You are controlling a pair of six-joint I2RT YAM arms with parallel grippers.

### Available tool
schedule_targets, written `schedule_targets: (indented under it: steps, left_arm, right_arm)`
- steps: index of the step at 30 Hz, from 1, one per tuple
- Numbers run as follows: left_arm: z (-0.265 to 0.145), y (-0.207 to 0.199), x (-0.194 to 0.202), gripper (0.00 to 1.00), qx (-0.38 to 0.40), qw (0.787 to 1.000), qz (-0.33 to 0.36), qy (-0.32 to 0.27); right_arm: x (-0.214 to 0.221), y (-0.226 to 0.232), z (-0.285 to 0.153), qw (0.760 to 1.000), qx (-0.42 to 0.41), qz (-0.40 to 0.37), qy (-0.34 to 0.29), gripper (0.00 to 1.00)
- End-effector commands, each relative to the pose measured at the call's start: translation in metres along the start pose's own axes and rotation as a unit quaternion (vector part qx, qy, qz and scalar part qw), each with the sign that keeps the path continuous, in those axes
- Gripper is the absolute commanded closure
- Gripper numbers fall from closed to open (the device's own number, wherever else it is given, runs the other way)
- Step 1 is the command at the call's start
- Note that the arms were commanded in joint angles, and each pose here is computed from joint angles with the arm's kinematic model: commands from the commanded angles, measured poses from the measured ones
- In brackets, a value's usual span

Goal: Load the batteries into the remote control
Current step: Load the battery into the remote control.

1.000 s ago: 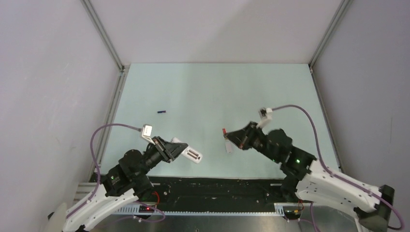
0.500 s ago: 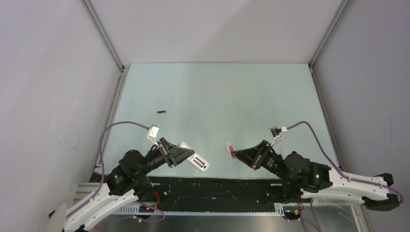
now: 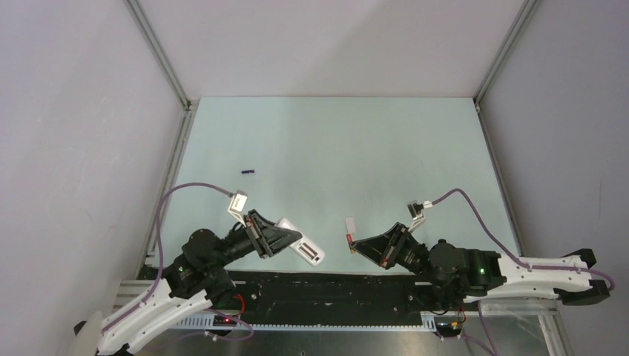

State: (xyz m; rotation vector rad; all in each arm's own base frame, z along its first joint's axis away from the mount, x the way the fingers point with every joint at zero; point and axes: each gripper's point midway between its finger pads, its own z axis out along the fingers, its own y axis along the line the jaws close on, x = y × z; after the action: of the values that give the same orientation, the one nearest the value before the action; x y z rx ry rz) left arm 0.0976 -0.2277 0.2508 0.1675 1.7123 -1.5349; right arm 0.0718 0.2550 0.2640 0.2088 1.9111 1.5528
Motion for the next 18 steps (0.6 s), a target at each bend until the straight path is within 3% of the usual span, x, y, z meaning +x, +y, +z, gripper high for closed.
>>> schedule_targets:
  steps: [1, 12, 18]
  left_arm:
    - [-0.001, -0.022, -0.007, 1.00, 0.053, 0.998, 0.026, -0.008]
    - [-0.006, -0.034, 0.002, 1.00, 0.100, 0.993, 0.060, 0.010]
    - [-0.012, -0.037, 0.007, 1.00, 0.141, 0.985, 0.100, -0.002]
  right_arm:
    - [-0.005, 0.015, 0.002, 1.000, -0.013, 0.004, -0.022, 1.00]
    - [0.010, 0.019, 0.005, 0.979, -0.047, -0.200, 0.001, 1.00]
    - [0.022, 0.021, 0.012, 0.938, -0.065, -0.341, 0.013, 0.99]
